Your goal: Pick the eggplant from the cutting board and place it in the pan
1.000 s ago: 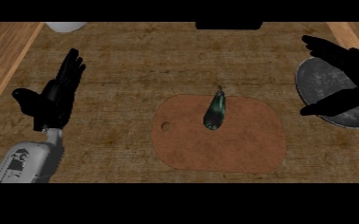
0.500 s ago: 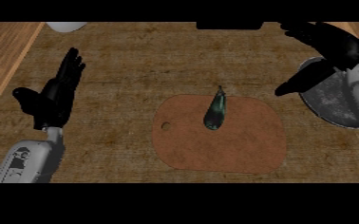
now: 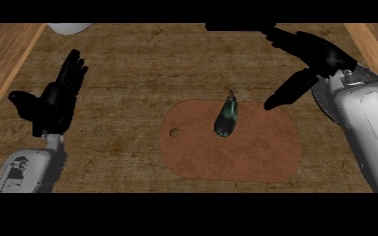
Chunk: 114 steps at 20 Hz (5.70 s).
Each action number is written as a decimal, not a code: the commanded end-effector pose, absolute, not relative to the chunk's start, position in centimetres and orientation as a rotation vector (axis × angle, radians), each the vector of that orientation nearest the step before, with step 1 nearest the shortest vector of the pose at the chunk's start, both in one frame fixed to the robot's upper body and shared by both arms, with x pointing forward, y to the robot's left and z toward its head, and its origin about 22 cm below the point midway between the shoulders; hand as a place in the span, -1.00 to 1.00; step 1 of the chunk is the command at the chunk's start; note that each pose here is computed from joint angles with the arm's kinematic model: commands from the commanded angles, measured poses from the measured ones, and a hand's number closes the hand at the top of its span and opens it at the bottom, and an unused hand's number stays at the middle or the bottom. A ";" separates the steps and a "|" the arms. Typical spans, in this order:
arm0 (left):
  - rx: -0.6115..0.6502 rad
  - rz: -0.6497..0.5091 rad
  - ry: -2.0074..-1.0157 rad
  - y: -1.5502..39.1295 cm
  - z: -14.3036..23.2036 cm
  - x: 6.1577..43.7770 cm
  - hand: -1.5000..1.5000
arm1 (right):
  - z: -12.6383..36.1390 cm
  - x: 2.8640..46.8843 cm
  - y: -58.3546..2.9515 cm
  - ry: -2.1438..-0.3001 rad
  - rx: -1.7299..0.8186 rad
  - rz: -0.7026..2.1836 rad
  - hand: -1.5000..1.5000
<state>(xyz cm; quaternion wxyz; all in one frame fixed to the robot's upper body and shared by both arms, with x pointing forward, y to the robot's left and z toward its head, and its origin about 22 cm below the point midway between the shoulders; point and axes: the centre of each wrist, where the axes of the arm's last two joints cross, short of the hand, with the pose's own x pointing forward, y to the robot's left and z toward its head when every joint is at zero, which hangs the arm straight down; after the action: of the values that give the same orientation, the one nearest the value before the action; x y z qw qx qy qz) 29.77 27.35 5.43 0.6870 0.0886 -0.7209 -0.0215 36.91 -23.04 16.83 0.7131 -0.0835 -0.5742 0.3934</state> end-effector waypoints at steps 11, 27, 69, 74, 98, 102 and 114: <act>0.218 -0.056 -1.621 28.1 5.2 30.1 0.00 | 10.3 36.6 -21.6 -1.080 -0.266 0.887 -1.00; 0.183 -0.045 -1.626 29.6 4.6 29.3 0.00 | 10.2 38.0 -18.8 -1.028 -0.171 1.033 -1.00; 0.192 -0.058 -1.623 28.9 4.2 28.0 0.00 | 0.2 38.3 -14.5 -0.868 -0.156 1.368 1.00; 0.206 -0.057 -1.630 26.5 6.2 29.1 0.00 | -0.3 37.5 -14.5 -0.895 -0.192 1.356 1.00; 0.210 -0.044 -1.613 28.8 6.5 29.7 0.00 | 12.2 33.5 -13.1 -1.241 -1.323 0.451 1.00; 0.218 -0.050 -1.610 27.4 3.9 29.2 0.00 | 13.4 34.0 -16.8 -1.325 -1.195 0.195 1.00; 0.183 -0.065 -1.628 26.7 5.0 29.7 0.00 | 9.3 34.5 -37.5 -1.195 -1.402 0.162 1.00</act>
<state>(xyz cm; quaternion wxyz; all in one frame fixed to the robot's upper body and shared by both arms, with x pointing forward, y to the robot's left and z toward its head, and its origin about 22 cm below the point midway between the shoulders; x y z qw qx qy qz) 29.53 27.43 4.72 0.6848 0.0887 -0.7229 -0.0228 34.94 -31.87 10.66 0.6046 -0.5891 -0.5307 0.0758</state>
